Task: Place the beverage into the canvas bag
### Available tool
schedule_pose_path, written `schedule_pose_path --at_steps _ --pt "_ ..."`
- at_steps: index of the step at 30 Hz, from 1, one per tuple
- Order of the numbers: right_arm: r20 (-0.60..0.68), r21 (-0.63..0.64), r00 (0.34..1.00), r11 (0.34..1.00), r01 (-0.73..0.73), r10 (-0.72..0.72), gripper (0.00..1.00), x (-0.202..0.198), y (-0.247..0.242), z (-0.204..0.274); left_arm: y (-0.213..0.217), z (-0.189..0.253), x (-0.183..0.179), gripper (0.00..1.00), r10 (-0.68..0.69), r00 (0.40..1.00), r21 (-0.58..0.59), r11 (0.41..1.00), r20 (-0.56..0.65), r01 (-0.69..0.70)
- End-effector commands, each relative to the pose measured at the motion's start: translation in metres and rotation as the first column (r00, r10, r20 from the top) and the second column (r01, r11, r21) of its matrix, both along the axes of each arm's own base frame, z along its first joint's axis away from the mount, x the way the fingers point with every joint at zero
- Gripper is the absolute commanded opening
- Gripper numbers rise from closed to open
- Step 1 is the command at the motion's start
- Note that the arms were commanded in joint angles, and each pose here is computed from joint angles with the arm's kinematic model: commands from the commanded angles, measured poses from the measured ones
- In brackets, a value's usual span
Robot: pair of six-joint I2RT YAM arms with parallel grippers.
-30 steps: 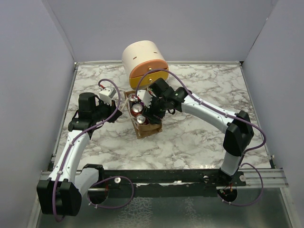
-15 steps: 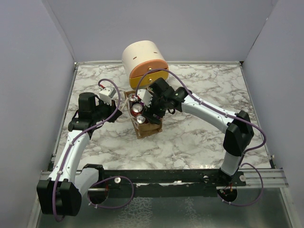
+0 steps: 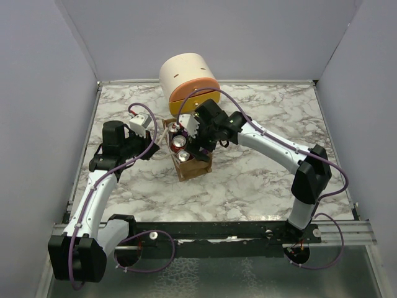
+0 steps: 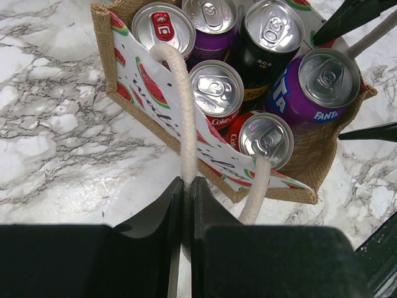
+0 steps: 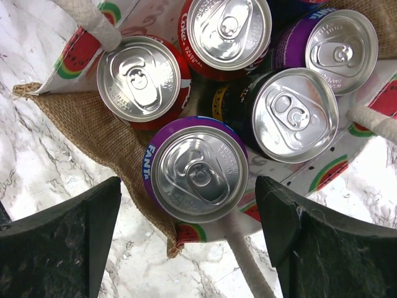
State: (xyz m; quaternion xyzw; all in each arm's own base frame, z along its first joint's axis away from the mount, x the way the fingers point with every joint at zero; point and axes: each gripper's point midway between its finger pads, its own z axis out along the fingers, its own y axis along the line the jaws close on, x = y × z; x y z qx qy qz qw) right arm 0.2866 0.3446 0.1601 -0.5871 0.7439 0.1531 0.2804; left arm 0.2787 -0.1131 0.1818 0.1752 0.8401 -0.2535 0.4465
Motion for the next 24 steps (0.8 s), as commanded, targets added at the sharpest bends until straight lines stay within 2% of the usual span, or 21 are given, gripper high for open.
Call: schedule_pose_path --at_steps 1,4,12,24 --pt "0.029 0.061 1.0 0.998 0.0 -0.002 0.87 0.001 0.004 0.03 -0.005 0.003 -0.001 0.0 -0.027 0.999 -0.018 0.999 0.019 0.028" --pt "0.048 0.074 0.999 0.997 0.011 -0.015 0.81 0.005 0.006 0.036 -0.006 0.003 -0.001 0.0 -0.028 0.999 -0.02 0.999 0.017 0.028" --pt "0.074 0.095 0.997 0.995 0.018 -0.025 0.57 0.012 0.01 0.042 -0.006 0.004 -0.001 0.0 -0.027 0.999 -0.02 0.999 0.017 0.028" --pt "0.027 0.035 0.999 0.999 0.017 -0.018 0.34 0.006 0.002 0.007 -0.006 0.003 -0.001 0.0 -0.029 0.999 -0.02 0.999 0.017 0.03"
